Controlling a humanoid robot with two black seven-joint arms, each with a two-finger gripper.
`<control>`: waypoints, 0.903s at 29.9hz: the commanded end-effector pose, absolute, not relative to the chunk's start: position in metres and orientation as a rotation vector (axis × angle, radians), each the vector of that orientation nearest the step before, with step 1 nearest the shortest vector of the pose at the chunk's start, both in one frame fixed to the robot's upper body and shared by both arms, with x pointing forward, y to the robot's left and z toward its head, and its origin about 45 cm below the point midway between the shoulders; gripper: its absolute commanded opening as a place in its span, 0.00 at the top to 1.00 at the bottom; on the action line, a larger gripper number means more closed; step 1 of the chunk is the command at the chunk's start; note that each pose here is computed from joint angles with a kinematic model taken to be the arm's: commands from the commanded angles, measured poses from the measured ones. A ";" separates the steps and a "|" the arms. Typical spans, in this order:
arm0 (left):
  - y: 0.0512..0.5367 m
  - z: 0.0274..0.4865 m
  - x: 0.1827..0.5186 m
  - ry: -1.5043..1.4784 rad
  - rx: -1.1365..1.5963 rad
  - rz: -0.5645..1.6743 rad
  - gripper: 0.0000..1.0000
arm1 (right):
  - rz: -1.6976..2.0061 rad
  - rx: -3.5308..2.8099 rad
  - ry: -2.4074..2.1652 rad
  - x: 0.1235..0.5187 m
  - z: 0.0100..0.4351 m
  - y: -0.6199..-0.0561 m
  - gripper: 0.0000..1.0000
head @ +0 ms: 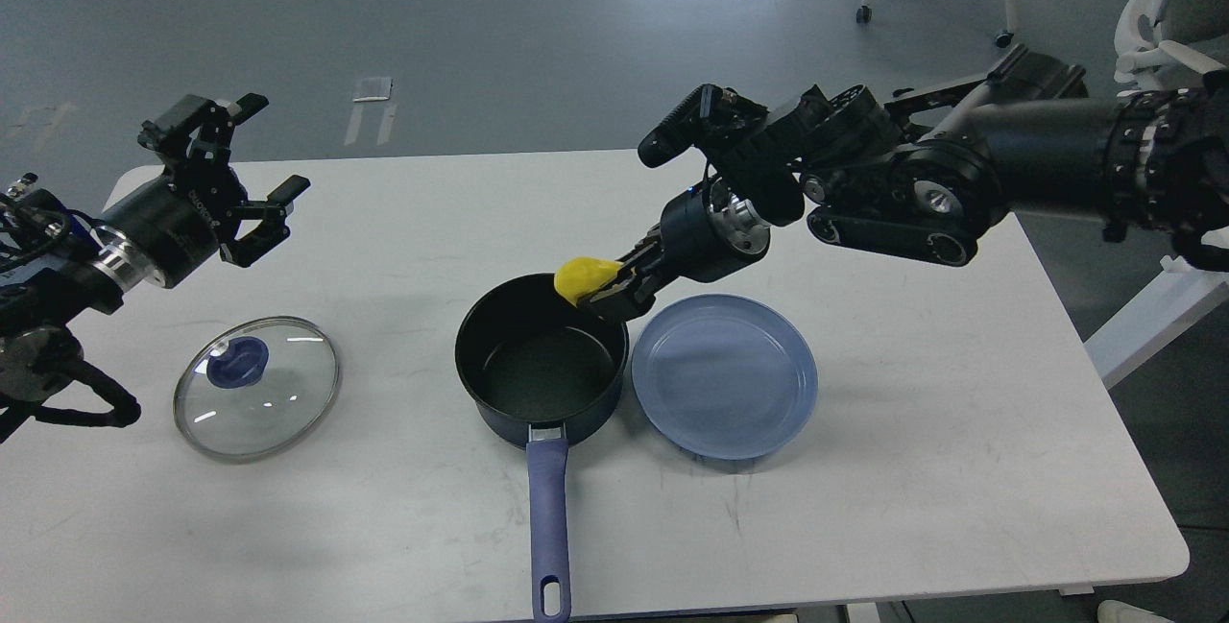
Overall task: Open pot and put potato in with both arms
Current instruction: 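Lift the potato with the right gripper and carry it over the pot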
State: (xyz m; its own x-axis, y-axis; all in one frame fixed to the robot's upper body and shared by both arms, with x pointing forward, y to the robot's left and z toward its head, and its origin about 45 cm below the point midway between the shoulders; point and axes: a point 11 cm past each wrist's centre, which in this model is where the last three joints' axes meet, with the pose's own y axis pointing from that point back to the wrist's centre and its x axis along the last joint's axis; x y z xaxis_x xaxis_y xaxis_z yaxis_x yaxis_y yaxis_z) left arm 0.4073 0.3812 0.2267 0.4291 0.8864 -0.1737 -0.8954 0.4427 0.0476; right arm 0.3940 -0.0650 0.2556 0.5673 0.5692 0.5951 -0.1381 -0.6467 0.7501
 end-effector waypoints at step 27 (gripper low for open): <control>0.381 0.227 0.407 0.182 -0.055 1.112 0.02 | 1.027 2.120 0.262 0.390 0.218 -0.047 0.07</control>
